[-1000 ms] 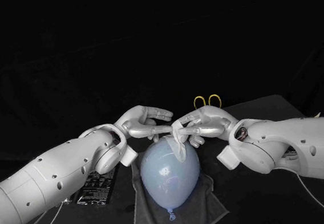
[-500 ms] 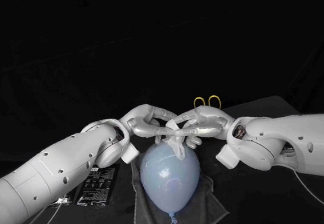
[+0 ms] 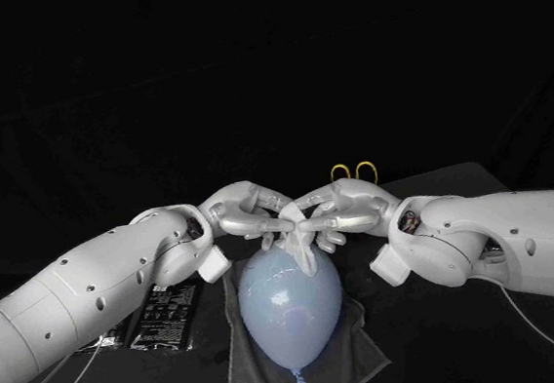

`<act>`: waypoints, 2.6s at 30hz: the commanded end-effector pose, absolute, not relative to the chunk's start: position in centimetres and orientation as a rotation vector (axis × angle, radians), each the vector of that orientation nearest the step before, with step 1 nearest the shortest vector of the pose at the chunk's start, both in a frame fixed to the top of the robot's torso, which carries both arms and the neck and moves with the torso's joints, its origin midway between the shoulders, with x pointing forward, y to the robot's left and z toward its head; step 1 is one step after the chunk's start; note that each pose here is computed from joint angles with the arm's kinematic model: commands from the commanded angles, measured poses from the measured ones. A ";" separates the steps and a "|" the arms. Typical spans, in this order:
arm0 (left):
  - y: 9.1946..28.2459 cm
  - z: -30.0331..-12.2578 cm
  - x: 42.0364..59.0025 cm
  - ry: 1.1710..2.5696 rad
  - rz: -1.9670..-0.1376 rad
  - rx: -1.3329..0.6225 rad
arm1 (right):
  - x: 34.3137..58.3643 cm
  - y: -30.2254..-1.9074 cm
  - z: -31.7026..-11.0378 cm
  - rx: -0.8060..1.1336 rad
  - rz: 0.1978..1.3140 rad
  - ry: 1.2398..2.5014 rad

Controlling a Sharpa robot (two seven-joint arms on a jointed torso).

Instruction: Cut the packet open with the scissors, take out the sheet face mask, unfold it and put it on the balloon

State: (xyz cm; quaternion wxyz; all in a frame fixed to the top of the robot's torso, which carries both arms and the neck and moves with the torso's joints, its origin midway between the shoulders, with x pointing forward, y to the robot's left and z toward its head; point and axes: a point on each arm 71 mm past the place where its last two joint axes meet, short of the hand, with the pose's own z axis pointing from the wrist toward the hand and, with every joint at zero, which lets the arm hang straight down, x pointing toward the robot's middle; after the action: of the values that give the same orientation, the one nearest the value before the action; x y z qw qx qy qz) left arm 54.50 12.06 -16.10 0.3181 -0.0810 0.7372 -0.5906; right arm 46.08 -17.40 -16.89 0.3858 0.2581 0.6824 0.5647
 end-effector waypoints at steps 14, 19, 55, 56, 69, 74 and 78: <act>12.2 -15.8 54.3 1.967 -1.769 -0.342 | 46.1 -17.6 -16.8 0.620 1.459 1.759; 12.6 -16.1 54.1 2.031 -1.786 -0.350 | 46.1 -18.1 -16.6 0.629 1.453 1.726; 14.8 -15.9 53.5 2.083 -2.030 -0.589 | 47.6 -20.6 -17.1 0.586 1.256 1.723; 14.9 -15.8 53.6 2.073 -2.029 -0.598 | 47.7 -20.7 -17.2 0.591 1.253 1.721; 15.3 -15.6 54.2 1.966 -2.018 -0.687 | 47.9 -21.9 -17.3 0.646 1.216 1.686; 15.4 -15.5 54.3 1.936 -2.020 -0.715 | 47.9 -22.2 -17.5 0.657 1.201 1.686; 15.4 -15.5 54.3 1.928 -2.024 -0.723 | 47.7 -22.2 -17.6 0.661 1.198 1.696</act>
State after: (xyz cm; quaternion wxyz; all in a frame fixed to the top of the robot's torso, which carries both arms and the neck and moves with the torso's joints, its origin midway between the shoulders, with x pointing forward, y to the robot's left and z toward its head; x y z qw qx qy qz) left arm 54.15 15.44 -15.90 0.1225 -0.2360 0.6828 -0.6805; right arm 47.81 -22.24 -17.52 0.4628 0.2648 0.6883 0.4918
